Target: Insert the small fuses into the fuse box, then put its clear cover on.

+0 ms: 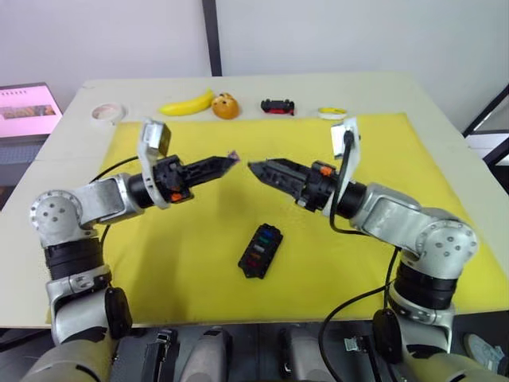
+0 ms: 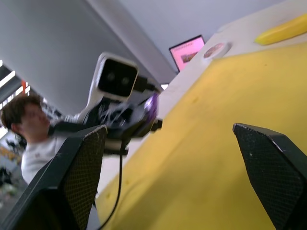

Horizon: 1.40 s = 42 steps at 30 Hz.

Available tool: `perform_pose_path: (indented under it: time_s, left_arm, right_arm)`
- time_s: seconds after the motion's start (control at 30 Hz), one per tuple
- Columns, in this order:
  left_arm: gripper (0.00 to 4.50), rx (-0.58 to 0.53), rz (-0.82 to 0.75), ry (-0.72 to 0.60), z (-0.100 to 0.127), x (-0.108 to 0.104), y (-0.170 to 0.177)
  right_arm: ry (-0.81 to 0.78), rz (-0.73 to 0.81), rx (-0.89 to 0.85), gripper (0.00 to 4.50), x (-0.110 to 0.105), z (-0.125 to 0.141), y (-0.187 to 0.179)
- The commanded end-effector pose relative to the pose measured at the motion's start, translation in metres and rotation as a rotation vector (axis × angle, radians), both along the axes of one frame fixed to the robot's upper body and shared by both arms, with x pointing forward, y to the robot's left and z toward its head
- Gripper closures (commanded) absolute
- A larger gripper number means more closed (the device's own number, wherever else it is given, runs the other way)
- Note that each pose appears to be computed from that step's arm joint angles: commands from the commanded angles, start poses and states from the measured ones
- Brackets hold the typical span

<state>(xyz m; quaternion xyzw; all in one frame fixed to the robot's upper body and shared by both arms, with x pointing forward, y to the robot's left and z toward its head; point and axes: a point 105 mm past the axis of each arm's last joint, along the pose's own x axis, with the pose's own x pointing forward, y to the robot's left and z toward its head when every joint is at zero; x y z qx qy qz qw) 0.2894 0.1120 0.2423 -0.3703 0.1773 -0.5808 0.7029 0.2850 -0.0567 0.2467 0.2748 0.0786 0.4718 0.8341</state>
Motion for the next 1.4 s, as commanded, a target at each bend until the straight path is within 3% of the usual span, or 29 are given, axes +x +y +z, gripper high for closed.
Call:
perform_pose_path:
  time_s: [0.03, 0.13, 0.17, 0.2, 0.27, 1.13, 1.23, 1.33, 1.4]
  left_arm:
    - [4.47, -0.016, -0.037, -0.062, 0.0154, -0.0082, -0.004]
    - [4.47, -0.014, -0.04, -0.057, 0.0152, -0.0071, -0.007]
    - [4.5, -0.016, -0.04, -0.055, 0.0151, -0.0065, -0.0075]
    - [4.5, -0.018, -0.04, -0.054, 0.015, -0.0061, -0.0079]
    - [4.5, -0.02, -0.04, -0.051, 0.0146, -0.0054, -0.0087]
    - [4.5, -0.046, -0.033, -0.047, 0.0125, -0.0038, -0.0116]
    - [4.5, -0.045, -0.033, -0.047, 0.0123, -0.0038, -0.0118]
    - [4.5, -0.043, -0.031, -0.046, 0.0121, -0.0026, -0.0121]
    - [4.5, -0.042, -0.031, -0.045, 0.012, -0.0025, -0.0122]
  right_arm:
    - [0.004, 0.002, 0.057, 0.0, -0.0056, 0.0112, 0.004]
    - [0.012, 0.002, 0.058, 0.0, -0.0086, 0.012, 0.006]
    - [0.011, 0.005, 0.052, 0.59, -0.0102, 0.0117, 0.0066]
    - [0.013, 0.008, 0.049, 0.83, -0.0114, 0.0114, 0.007]
    - [0.016, 0.012, 0.044, 1.72, -0.013, 0.011, 0.0077]
    - [0.002, 0.021, 0.021, 1.72, -0.0137, 0.0152, 0.0105]
    - [0.002, 0.022, 0.026, 2.52, -0.0137, 0.0161, 0.0108]
    - [-0.001, 0.027, 0.029, 3.98, -0.0135, 0.0172, 0.0113]
    - [-0.002, 0.029, 0.034, 3.98, -0.0136, 0.0185, 0.0116]
